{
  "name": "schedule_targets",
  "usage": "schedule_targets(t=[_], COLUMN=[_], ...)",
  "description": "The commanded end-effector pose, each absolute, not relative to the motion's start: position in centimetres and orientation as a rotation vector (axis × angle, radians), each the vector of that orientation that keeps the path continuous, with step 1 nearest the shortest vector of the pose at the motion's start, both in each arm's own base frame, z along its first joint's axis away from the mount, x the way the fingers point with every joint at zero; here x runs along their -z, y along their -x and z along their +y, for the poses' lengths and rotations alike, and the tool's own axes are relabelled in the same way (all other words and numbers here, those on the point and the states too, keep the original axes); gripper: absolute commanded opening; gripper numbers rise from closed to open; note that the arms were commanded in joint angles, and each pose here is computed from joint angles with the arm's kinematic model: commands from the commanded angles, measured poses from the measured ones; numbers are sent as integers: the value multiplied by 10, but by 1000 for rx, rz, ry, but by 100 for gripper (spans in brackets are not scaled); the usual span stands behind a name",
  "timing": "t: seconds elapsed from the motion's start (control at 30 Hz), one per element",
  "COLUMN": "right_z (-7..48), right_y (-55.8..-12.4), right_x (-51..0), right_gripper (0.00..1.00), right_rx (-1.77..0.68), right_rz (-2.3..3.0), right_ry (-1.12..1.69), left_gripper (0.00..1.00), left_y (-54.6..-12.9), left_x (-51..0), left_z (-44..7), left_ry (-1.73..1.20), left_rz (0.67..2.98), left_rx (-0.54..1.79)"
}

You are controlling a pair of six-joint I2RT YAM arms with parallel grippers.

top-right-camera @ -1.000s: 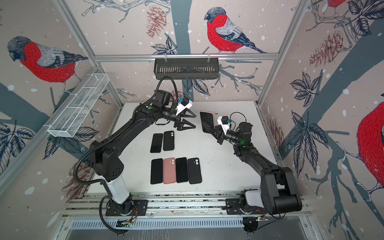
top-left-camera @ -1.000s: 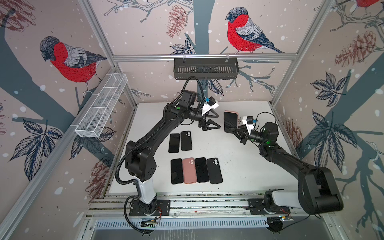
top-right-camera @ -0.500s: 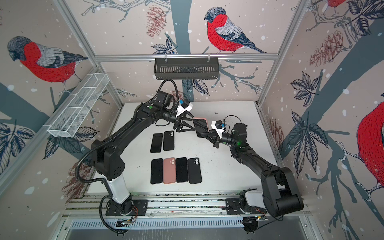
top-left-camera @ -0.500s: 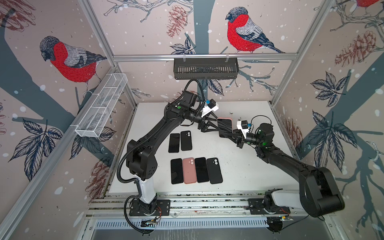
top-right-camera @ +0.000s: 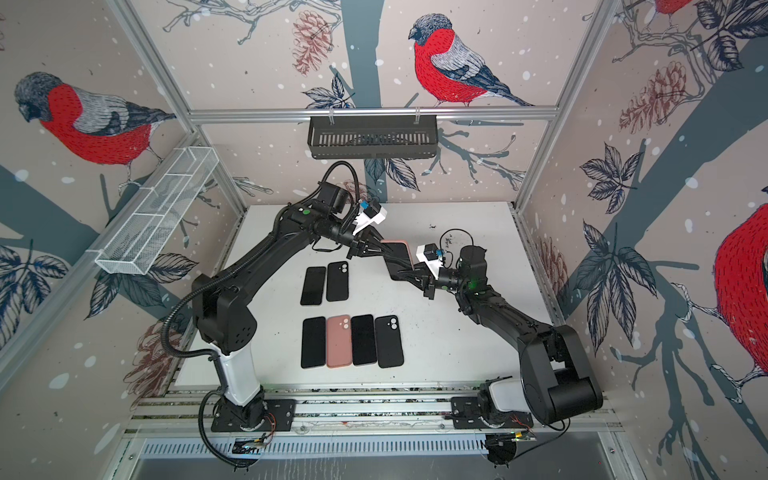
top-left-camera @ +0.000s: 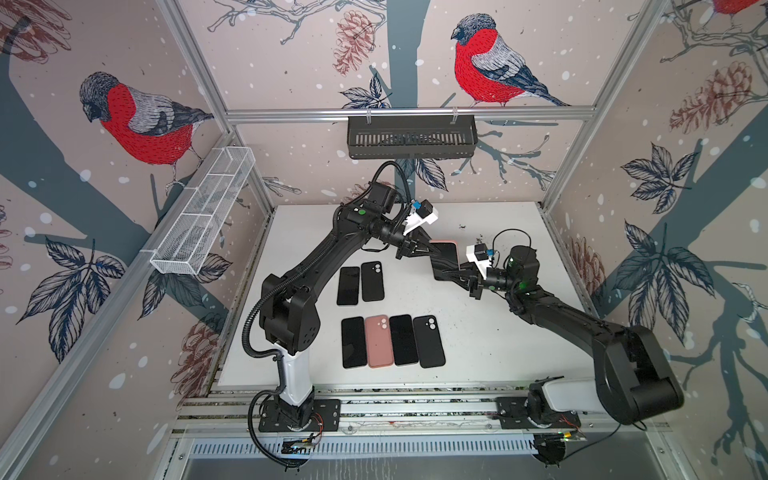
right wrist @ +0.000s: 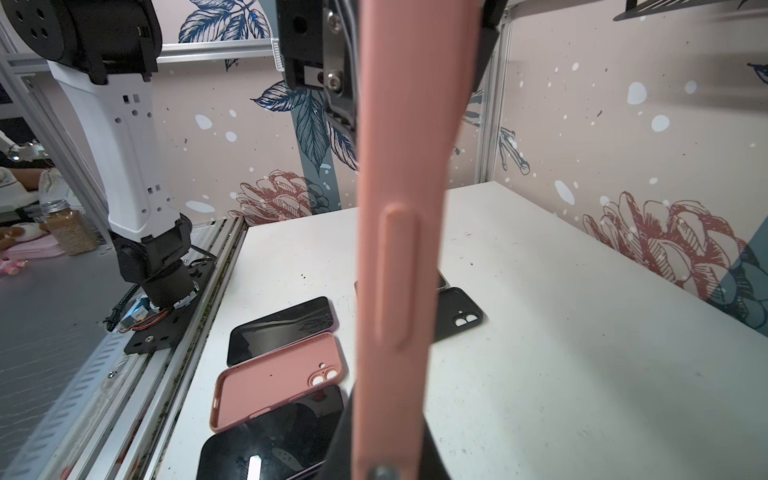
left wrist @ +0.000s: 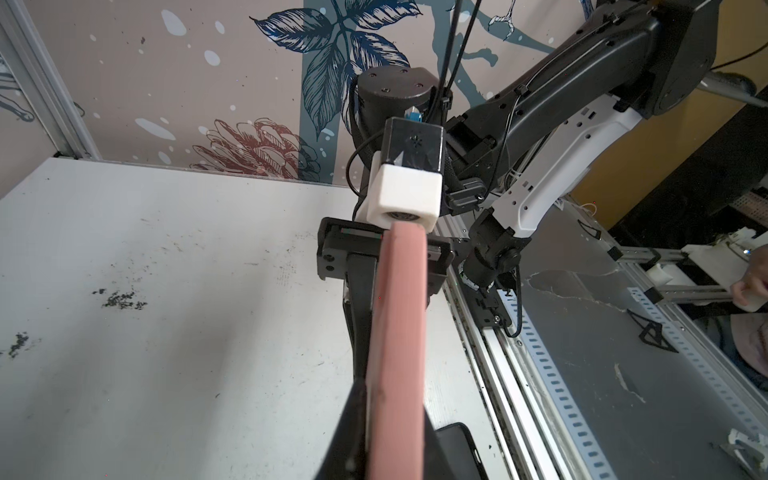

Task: Take the phone out of the phone case
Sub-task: 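Grasp the top edge of the pink-cased phone with the left gripper, then open the right gripper and draw it back while the left gripper holds the phone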

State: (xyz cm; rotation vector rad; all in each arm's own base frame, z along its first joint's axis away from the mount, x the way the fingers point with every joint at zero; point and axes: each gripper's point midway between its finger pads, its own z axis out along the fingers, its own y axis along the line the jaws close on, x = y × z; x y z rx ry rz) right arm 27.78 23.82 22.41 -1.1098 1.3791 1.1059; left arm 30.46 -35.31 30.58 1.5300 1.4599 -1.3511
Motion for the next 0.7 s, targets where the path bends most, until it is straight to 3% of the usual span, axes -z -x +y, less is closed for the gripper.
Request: schedule_targets(t=[0.0, 0.1, 0.17, 0.27, 0.37, 0.5, 0.67], right_z=[236, 222, 210, 191, 181, 183, 194], right_y=[-295, -305, -313, -319, -321, -317, -303], right_x=[-241, -267, -277, -297, -305, -309, -319], right_gripper=[34, 59, 69, 75, 78, 82, 83], right_rx=[-1028, -1016, -997, -1007, -1057, -1204, -1332], right_rz=[1367, 1386, 1418, 1455, 1495, 1531, 1486], right_ry=[1027, 837, 693, 496, 357, 250, 255], left_gripper=[0, 0, 0, 0, 0, 0, 0], left_y=[-306, -334, -348, -360, -365, -360, -356], left_x=[-321, -341, -374, -426, -445, -447, -438], left_z=[-350, -346, -332, -283, -253, -258, -273], left_ry=[-1443, -1238, -1010, -594, -302, -111, 13], left_rz=[1497, 1571, 1507, 1378, 1261, 1202, 1196], left_rx=[1464, 1378, 1361, 1567, 1841, 2089, 2195])
